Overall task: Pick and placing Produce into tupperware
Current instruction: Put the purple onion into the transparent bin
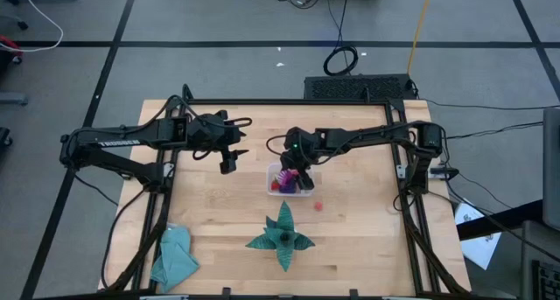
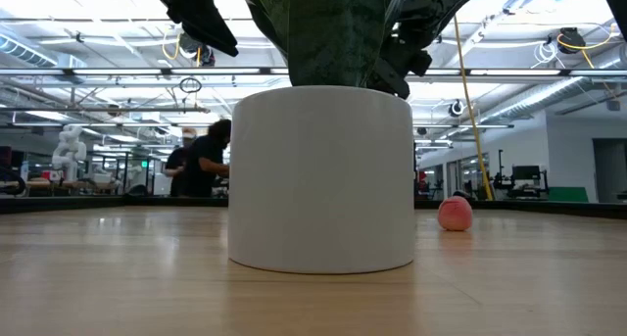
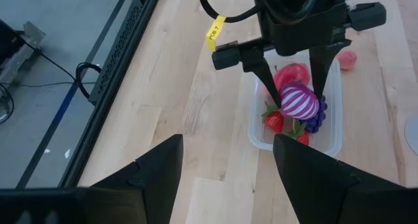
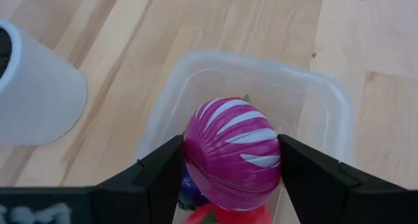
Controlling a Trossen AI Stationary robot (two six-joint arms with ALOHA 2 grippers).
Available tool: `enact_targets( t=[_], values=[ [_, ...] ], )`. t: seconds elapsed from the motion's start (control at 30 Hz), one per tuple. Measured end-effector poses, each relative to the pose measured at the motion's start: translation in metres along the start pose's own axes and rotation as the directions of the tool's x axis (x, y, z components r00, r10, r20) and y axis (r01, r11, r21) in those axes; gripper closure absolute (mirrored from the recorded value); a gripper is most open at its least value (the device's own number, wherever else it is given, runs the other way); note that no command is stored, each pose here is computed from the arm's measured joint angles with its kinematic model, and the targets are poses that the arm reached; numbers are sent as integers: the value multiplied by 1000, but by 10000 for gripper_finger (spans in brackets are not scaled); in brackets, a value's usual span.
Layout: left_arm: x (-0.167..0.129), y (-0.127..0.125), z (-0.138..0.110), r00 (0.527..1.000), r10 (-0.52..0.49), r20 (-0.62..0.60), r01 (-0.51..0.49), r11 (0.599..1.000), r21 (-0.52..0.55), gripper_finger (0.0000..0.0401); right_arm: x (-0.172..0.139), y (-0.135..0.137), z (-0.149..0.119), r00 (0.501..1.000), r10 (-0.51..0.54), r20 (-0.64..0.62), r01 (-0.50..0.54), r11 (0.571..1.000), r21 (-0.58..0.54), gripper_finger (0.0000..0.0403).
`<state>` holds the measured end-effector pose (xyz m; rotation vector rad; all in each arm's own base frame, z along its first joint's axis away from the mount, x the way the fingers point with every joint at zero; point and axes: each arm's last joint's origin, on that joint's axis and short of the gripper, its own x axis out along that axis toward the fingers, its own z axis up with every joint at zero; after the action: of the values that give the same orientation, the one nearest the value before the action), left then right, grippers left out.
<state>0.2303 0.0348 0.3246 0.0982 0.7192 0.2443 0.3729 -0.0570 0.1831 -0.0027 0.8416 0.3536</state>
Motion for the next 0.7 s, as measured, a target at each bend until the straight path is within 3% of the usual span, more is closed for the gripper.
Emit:
enact_targets(
  t=[0.7],
  values=[
    [0,0,0,1000,0,0,0,1000,1,157,0,-2,-1,998,-54,-18,54,999,-5,178]
  ],
)
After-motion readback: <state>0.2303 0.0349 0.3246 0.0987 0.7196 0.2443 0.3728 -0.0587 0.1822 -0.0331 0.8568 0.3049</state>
